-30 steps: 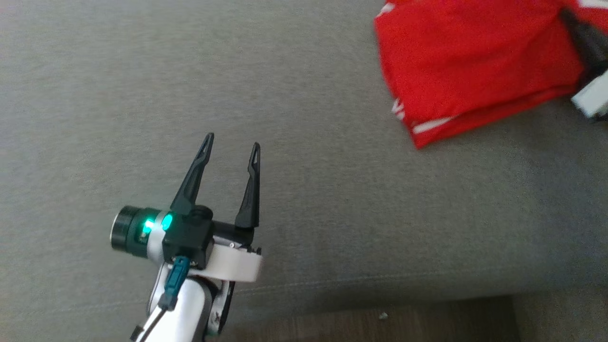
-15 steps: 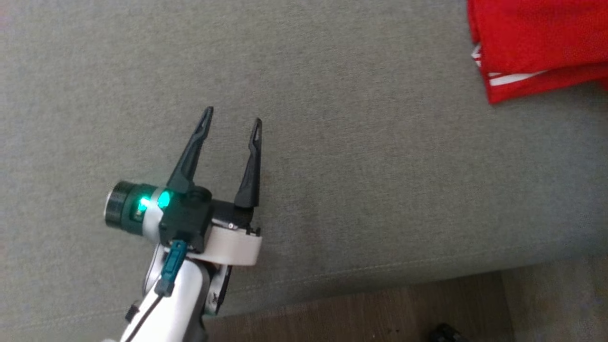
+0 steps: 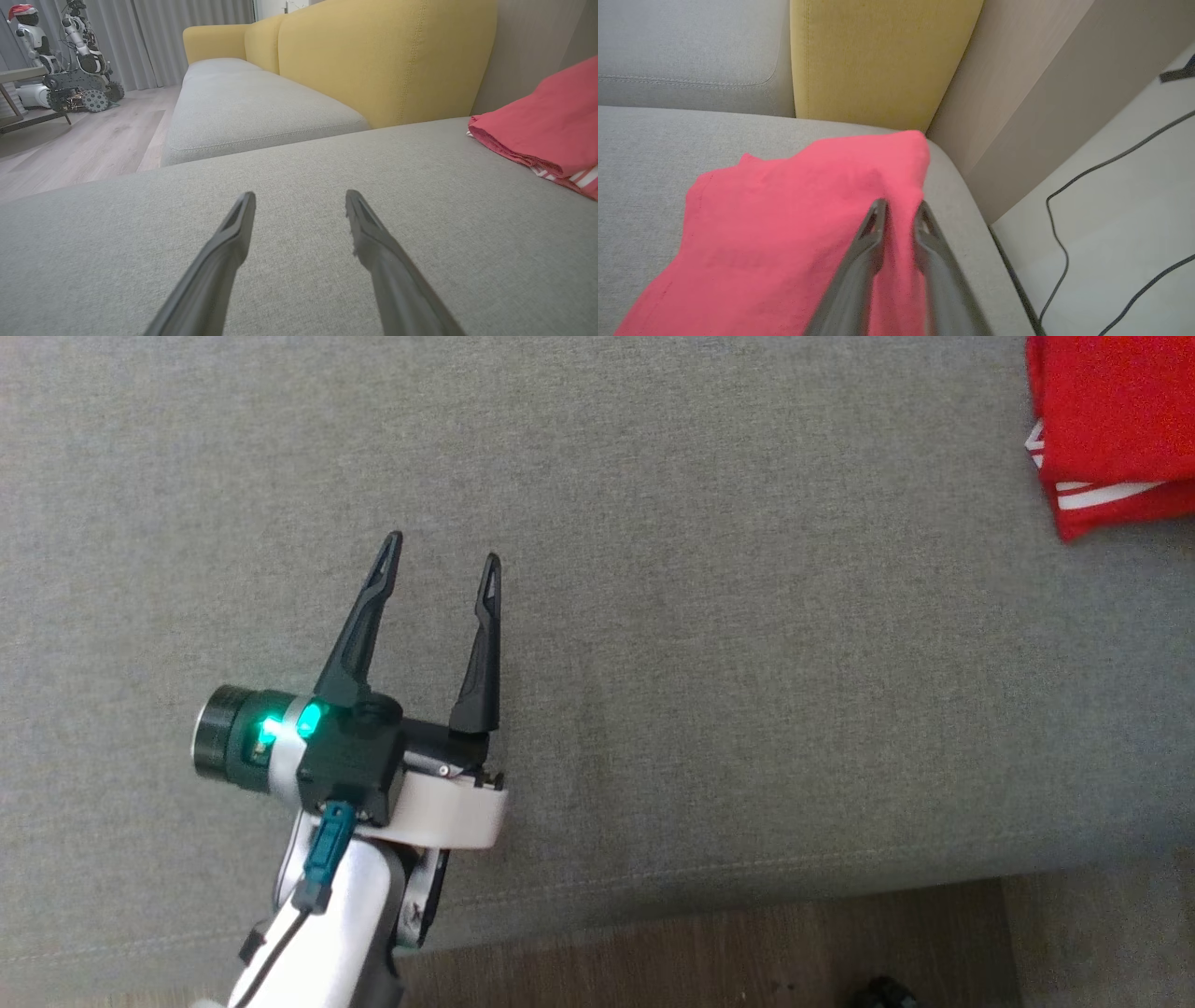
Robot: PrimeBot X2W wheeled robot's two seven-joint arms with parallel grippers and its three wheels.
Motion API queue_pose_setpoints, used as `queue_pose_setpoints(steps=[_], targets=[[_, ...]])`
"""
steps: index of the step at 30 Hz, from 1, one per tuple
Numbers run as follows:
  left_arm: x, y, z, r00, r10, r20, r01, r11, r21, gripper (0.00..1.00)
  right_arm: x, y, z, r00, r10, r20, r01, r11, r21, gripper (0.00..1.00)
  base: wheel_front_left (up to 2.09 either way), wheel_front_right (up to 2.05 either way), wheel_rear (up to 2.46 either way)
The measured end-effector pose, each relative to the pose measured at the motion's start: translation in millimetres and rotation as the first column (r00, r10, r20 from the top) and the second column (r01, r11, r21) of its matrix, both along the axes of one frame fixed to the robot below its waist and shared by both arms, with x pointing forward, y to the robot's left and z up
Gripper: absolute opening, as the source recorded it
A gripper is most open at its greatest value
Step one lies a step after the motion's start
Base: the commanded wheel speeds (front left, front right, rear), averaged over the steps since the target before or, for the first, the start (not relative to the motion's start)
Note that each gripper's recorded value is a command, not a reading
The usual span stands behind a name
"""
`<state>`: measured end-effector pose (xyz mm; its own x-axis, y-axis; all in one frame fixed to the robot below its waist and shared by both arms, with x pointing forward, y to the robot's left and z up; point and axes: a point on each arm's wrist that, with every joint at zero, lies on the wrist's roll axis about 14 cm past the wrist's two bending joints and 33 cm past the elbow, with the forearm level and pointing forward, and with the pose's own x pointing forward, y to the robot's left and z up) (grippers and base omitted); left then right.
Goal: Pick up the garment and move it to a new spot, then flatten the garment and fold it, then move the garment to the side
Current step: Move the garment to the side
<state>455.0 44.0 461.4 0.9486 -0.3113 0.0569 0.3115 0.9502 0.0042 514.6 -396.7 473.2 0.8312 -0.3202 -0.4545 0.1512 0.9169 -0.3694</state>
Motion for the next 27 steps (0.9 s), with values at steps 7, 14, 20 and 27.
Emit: queue_pose_setpoints(steps=[7, 14, 20, 27], targets=[[-3, 1, 8, 1.0, 0.004, 0.014, -0.004, 1.0, 0.004, 1.0, 9, 25, 34, 0.99, 0.083, 0.116, -0.063, 0.984, -0.164, 1.0, 0.0, 0.0, 0.0], [-15, 11, 33, 0.998, 0.035, 0.057, -0.035, 0.999, -0.001, 1.0, -11, 121, 2, 0.949, 0.27, 0.163, -0.266, 0.963, -0.042, 1.0, 0.0, 0.0, 0.0], [-46, 38, 45, 0.99, 0.134, 0.032, -0.133, 0.99, -0.05, 1.0, -47, 202, -12, 0.868, 0.358, 0.345, -0.425, 0.894, 0.143, 1.0, 0.0, 0.0, 0.0], [-67, 71, 64, 0.97, 0.236, 0.058, -0.23, 0.969, -0.095, 1.0, -62, 244, 10, 0.786, 0.345, 0.513, -0.494, 0.849, 0.186, 1.0, 0.0, 0.0, 0.0]])
